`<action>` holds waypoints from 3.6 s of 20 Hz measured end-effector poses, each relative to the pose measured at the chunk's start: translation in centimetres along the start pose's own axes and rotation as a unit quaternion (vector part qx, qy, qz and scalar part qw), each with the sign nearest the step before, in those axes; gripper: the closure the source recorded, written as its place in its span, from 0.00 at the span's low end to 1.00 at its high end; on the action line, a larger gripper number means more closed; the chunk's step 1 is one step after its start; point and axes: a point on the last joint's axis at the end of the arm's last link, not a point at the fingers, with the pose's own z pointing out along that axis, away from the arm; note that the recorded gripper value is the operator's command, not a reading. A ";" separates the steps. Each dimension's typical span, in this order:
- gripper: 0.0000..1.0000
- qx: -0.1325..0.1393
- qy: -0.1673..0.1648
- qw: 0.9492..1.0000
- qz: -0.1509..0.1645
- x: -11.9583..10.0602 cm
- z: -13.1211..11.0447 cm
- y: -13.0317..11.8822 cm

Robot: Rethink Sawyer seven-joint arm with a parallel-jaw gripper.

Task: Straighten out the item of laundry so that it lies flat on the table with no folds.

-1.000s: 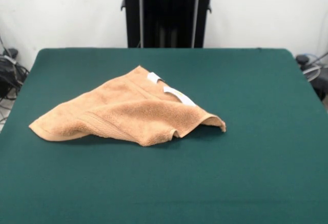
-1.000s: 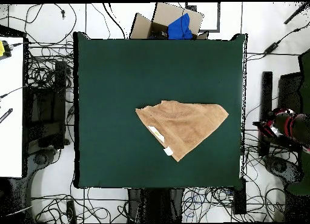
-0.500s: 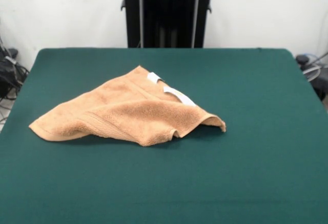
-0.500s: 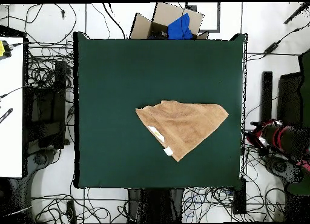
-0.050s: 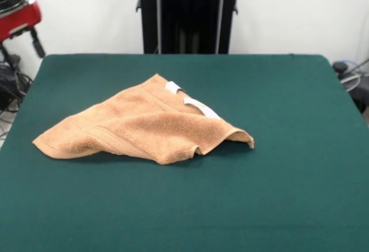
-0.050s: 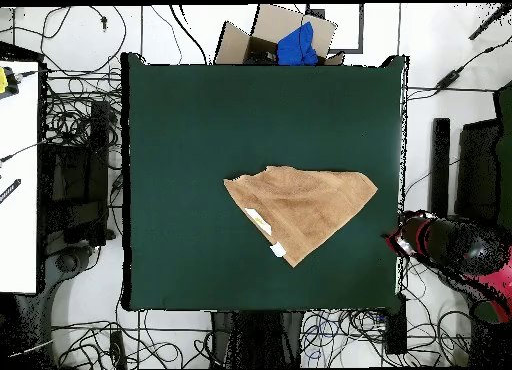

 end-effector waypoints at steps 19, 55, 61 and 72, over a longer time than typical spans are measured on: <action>0.00 0.023 0.004 0.997 0.070 1.5 -4.5 0.3; 0.00 -0.078 -0.058 0.995 -0.011 -6.4 5.3 10.0; 0.00 -0.085 -0.067 0.993 -0.055 -9.1 4.8 11.3; 0.00 -0.087 -0.078 0.984 -0.133 -16.1 3.0 13.5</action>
